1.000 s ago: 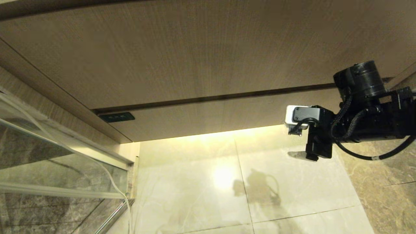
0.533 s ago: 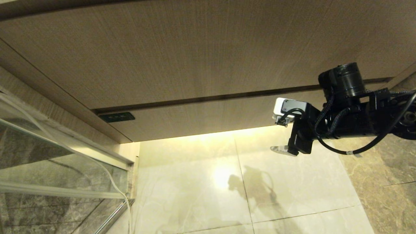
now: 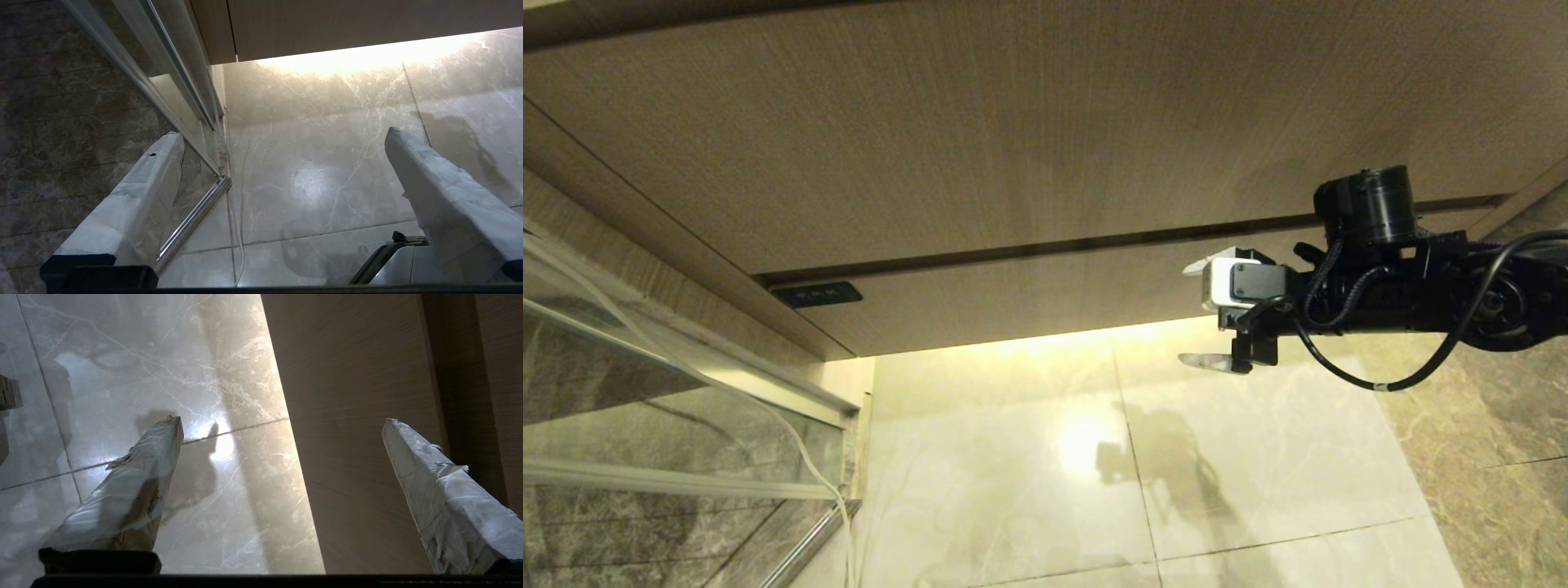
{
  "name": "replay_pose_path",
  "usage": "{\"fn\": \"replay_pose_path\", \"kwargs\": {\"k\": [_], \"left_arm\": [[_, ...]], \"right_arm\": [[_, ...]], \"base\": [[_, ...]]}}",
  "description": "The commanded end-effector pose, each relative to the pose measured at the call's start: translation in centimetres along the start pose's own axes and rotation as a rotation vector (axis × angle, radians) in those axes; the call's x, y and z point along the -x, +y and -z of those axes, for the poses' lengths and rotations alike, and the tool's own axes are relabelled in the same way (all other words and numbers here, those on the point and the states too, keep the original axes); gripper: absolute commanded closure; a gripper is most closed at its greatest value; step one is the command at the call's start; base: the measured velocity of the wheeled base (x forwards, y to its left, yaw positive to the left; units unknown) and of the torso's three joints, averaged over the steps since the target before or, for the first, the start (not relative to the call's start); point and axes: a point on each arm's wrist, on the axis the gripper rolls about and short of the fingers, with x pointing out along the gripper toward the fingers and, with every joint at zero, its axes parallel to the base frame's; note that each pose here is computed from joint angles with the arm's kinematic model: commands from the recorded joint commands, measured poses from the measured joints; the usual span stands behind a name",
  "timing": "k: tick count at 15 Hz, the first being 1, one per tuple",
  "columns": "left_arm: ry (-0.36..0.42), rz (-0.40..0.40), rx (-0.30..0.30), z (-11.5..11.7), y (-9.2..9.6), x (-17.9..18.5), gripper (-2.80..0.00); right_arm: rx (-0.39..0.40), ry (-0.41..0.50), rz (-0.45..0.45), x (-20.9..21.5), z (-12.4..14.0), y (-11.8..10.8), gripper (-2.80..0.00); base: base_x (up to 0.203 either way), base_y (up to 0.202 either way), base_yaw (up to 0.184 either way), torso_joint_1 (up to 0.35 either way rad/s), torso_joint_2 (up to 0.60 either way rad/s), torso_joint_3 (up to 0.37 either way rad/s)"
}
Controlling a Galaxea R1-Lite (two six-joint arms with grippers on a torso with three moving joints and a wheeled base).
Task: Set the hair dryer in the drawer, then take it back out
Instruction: Pull open the drawer
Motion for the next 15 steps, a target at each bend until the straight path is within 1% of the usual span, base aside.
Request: {"fn": "replay_pose_path", "kwargs": {"k": [1,7,8,9,10,15], "left_arm": [[0.002,0.0,0.0,0.0,0.0,0.0,-2.8],[0.002,0.0,0.0,0.0,0.0,0.0,-2.8],[0.0,0.0,0.0,0.0,0.0,0.0,-2.8],[0.0,0.0,0.0,0.0,0.0,0.0,-2.8],[0.0,0.0,0.0,0.0,0.0,0.0,-2.8],[0.0,0.0,0.0,0.0,0.0,0.0,-2.8]], "right_arm": [[0.003,0.001,-0.009,-0.3,0.2,0.1,-2.8],[0.003,0.001,-0.009,-0.3,0.2,0.1,-2.8],[0.035,-0.008,0.012,-0.5,0.6,-0.4,-2.8],[0.141,-0.012,0.036,-1.2,1.6,-1.0,-2.8],[0.215,-0.015,0.065,-1.6,2.5,-1.7,-2.8],[0.223,-0.019,0.07,-1.6,2.5,-1.8,-2.8]], "base": [[0.0,0.0,0.0,0.0,0.0,0.0],[0.0,0.0,0.0,0.0,0.0,0.0],[0.0,0.0,0.0,0.0,0.0,0.0],[0.0,0.0,0.0,0.0,0.0,0.0],[0.0,0.0,0.0,0.0,0.0,0.0],[0.0,0.0,0.0,0.0,0.0,0.0]]}}
